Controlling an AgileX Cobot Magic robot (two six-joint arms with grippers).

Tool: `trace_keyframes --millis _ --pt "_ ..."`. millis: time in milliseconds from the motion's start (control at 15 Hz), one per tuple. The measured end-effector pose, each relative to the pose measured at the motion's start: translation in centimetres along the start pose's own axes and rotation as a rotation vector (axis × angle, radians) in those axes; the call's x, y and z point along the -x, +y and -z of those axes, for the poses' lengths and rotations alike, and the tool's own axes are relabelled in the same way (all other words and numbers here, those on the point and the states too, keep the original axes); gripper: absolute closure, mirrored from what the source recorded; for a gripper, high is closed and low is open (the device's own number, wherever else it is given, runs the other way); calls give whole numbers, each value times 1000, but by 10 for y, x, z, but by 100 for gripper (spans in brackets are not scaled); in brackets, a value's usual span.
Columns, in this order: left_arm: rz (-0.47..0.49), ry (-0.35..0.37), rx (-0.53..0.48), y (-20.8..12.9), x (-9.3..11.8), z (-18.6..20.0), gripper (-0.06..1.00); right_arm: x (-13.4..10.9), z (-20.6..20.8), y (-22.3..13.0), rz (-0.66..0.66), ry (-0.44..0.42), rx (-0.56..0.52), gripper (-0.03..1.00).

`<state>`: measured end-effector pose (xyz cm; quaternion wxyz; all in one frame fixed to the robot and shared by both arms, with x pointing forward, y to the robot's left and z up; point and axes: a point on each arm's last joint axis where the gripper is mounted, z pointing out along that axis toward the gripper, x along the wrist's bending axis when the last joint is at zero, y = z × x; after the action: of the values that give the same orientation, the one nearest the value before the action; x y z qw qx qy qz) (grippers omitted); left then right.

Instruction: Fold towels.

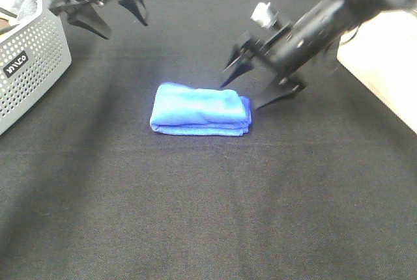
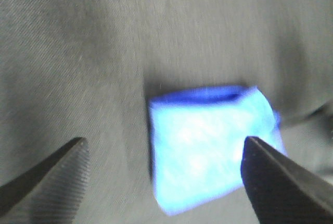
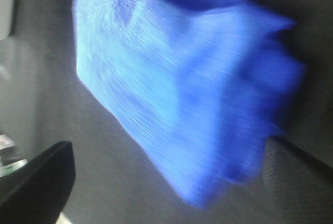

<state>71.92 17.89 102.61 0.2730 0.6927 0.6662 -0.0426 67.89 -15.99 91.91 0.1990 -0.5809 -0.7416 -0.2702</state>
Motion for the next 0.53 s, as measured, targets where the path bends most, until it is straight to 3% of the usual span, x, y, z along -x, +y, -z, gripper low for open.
trace_keyframes --millis 67,267,333,533 --pt "-42 29 -29 -3 1 9 19 -9 19 0 21 -64 11 5" --pt "-125 116 27 -5 7 48 19 -30 57 -6 40 -156 16 5" --pt "-125 116 27 -5 7 48 19 -30 57 -6 40 -156 16 5" --pt "-175 184 66 -24 15 94 19 -60 97 -18 77 -174 29 5"
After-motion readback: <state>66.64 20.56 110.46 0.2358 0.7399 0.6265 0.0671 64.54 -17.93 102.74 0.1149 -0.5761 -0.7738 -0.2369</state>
